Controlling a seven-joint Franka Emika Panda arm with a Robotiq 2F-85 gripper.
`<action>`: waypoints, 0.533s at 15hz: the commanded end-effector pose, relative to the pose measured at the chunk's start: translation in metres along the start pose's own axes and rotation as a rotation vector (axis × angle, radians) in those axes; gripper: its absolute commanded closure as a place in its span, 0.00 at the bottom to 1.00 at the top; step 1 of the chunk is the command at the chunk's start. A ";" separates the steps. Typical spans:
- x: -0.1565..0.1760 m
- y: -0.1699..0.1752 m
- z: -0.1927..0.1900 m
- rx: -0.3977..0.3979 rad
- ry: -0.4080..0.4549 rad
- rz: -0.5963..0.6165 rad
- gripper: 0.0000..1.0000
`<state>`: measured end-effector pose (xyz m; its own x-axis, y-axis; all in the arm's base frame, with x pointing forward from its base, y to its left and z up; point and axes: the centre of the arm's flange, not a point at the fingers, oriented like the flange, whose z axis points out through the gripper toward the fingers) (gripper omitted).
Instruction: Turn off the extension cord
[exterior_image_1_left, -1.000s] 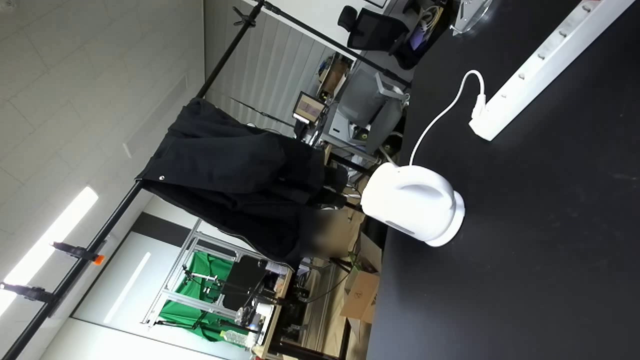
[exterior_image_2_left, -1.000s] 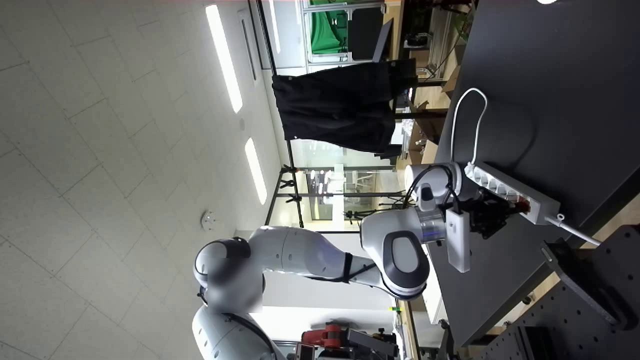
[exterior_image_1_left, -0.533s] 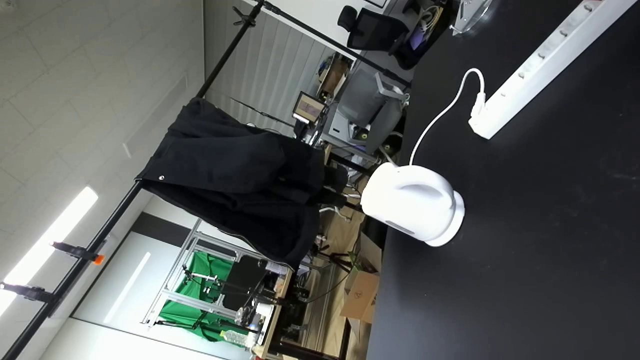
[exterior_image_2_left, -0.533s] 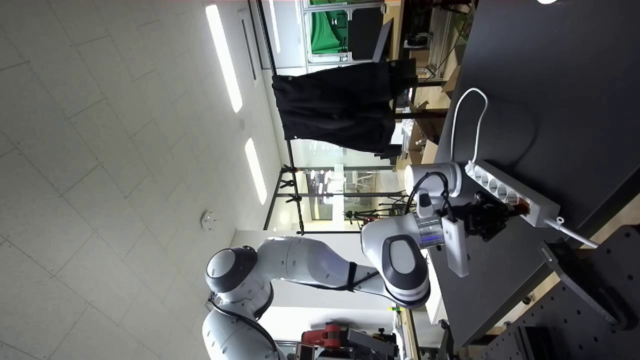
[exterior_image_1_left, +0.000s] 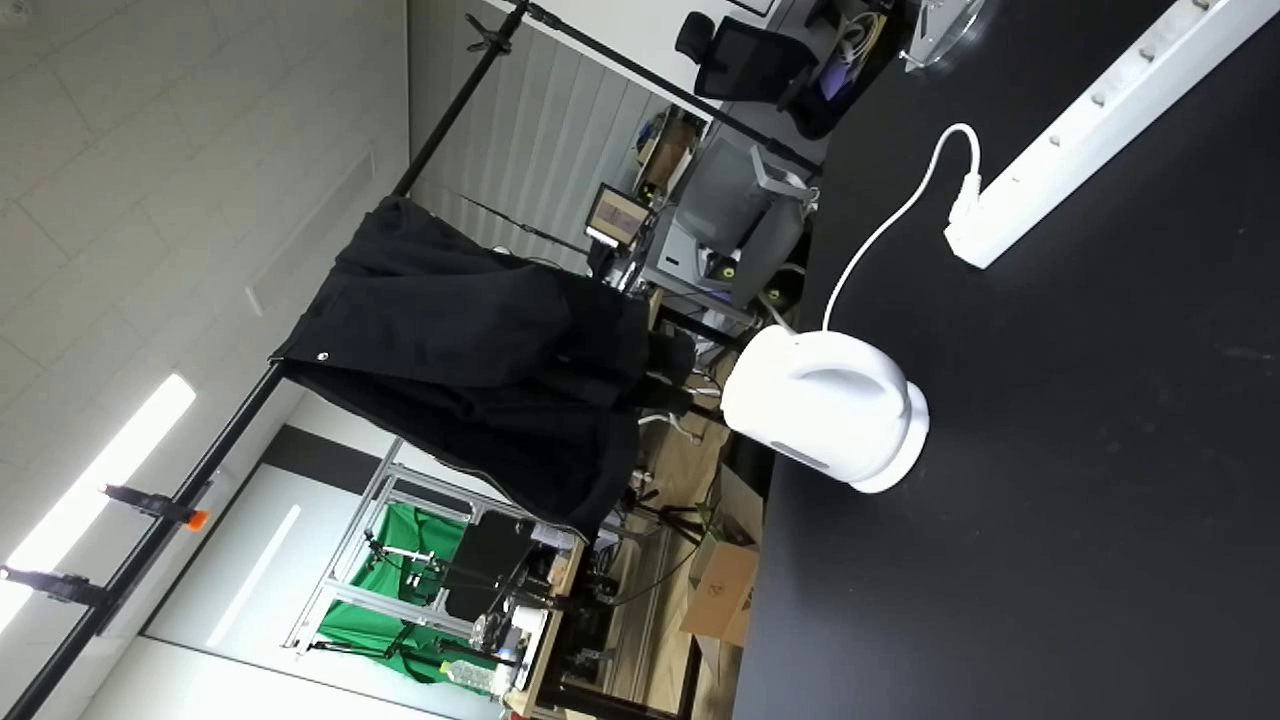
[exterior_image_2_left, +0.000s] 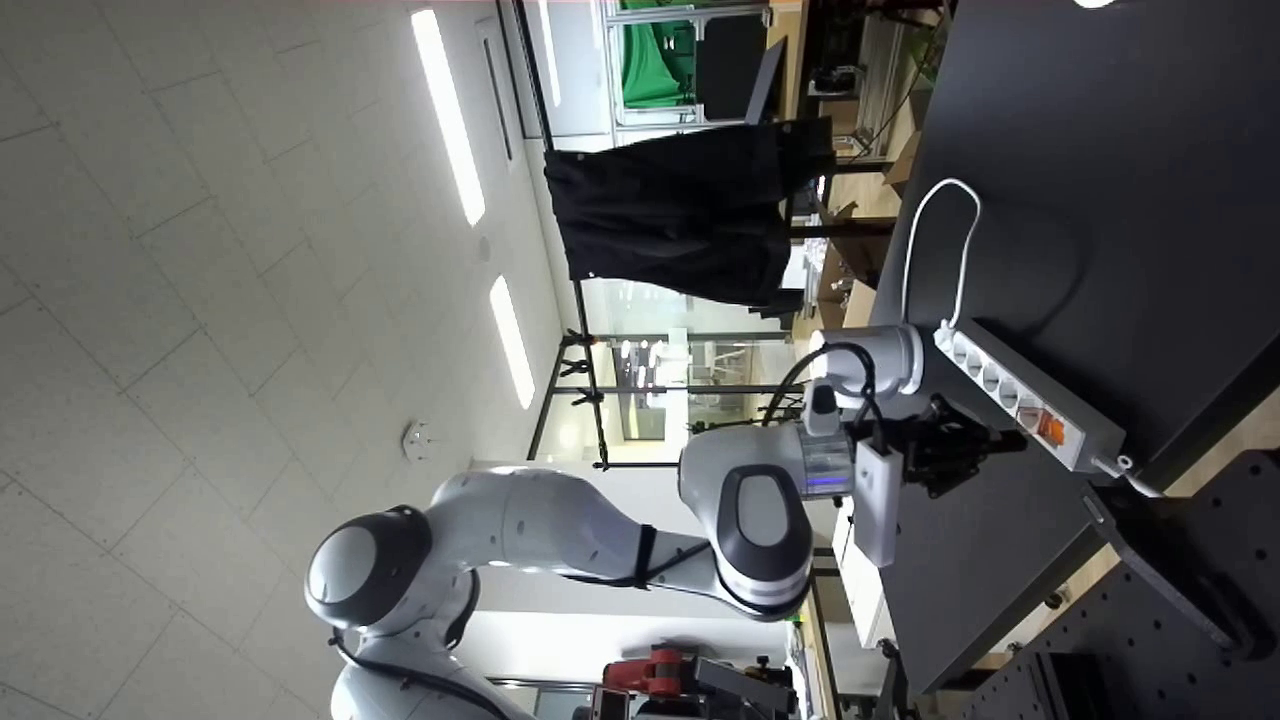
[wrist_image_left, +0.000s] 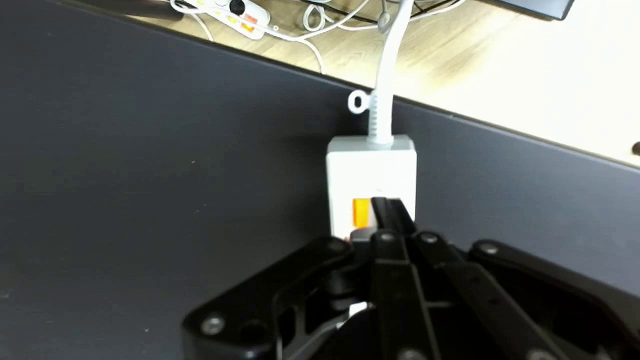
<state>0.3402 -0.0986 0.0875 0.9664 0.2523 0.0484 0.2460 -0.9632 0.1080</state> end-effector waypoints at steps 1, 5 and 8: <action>-0.007 0.034 -0.077 0.048 0.042 0.051 1.00; -0.010 0.064 -0.110 0.061 0.048 0.081 0.73; -0.015 0.078 -0.124 0.086 0.051 0.095 0.54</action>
<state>0.3607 -0.1540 0.1809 0.9801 0.1723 0.0982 0.1675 -0.9843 0.0548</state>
